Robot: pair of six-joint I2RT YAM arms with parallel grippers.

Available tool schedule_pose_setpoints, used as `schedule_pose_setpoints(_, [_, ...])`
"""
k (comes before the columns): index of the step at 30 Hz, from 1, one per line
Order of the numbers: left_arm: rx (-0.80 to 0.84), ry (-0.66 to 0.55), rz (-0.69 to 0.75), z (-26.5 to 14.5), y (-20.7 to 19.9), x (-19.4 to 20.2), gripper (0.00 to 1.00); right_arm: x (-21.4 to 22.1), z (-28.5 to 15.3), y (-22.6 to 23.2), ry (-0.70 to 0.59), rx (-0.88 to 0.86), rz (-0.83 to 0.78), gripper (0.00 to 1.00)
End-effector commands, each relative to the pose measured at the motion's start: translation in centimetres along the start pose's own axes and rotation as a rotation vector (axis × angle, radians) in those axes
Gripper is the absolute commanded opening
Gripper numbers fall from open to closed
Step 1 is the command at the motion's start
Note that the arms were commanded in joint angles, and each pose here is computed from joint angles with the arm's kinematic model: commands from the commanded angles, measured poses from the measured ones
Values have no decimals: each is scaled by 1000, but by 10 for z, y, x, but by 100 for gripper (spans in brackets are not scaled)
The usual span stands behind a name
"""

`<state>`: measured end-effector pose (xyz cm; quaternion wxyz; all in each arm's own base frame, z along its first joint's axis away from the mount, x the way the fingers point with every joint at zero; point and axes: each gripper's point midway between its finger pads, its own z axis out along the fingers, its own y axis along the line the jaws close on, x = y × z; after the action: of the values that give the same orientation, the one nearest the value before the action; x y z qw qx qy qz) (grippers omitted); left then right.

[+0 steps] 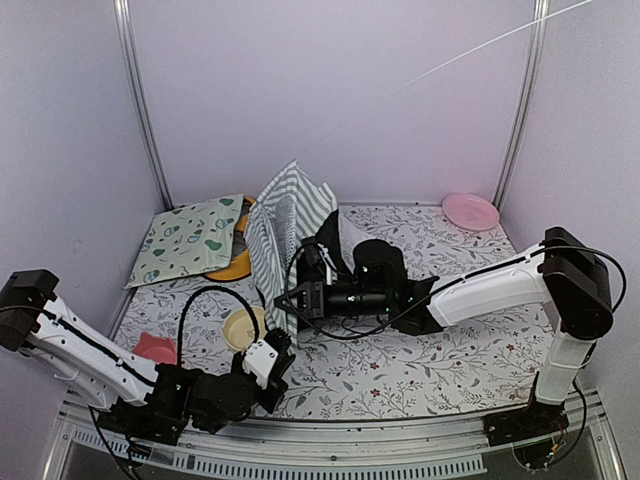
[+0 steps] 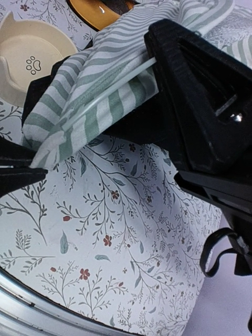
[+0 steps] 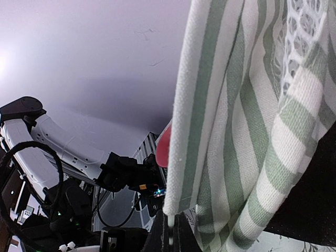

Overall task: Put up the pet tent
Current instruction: Insert the tent pole into the pole socket of the pet tent.

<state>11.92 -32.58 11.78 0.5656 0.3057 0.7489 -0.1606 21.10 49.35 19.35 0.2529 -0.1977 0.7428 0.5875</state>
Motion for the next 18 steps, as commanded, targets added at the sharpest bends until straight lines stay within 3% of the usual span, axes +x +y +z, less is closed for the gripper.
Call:
schedule_pose_setpoints(1, [227, 68, 48, -14, -47, 20, 0, -98, -22, -12, -352, 78, -43, 0])
schedule_pose_setpoints(18, [230, 69, 46, -15, -48, 20, 0, -112, -38, -24, -384, 115, -42, 0])
